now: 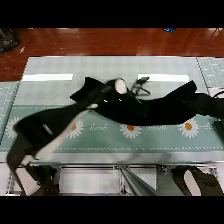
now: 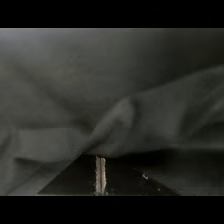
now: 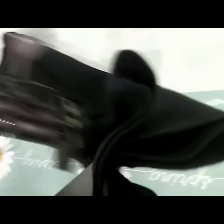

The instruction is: Fold the shirts.

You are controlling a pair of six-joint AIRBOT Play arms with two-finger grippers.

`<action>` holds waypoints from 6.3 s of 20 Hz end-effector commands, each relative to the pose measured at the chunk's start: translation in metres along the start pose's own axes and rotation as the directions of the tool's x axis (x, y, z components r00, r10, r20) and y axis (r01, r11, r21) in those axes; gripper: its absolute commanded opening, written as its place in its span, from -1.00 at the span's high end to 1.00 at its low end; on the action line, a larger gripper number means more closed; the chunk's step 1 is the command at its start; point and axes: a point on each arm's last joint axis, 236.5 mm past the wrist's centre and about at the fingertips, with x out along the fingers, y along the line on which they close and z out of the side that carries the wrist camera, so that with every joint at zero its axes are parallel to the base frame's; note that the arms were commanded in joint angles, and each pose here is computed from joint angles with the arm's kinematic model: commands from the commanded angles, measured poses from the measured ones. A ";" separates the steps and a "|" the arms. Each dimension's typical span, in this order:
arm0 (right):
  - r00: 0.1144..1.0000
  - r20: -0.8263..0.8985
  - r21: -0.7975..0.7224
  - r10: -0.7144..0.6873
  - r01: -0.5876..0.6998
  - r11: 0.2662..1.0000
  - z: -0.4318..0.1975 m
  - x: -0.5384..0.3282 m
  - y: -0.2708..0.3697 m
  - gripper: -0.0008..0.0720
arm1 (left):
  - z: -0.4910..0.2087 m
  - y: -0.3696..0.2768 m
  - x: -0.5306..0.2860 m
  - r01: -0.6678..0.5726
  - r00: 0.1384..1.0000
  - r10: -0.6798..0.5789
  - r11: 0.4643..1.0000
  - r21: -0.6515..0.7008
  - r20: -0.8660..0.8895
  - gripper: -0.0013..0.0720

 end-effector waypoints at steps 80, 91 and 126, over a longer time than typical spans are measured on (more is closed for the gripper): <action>0.999 -0.006 0.042 0.040 -0.040 0.998 0.206 0.067 0.056 0.92 | -0.116 0.145 -0.338 -0.106 0.737 0.386 0.876 -0.470 0.555 0.90; 0.937 -0.094 0.323 -0.337 0.349 0.880 0.136 -0.094 -0.080 0.92 | -0.114 0.152 -0.345 -0.107 0.716 0.406 0.868 -0.486 0.568 0.90; 0.800 -0.148 -0.295 -0.581 0.525 0.798 0.085 0.107 -0.093 0.92 | -0.059 0.197 -0.361 -0.492 0.687 0.649 0.747 -0.447 0.328 0.90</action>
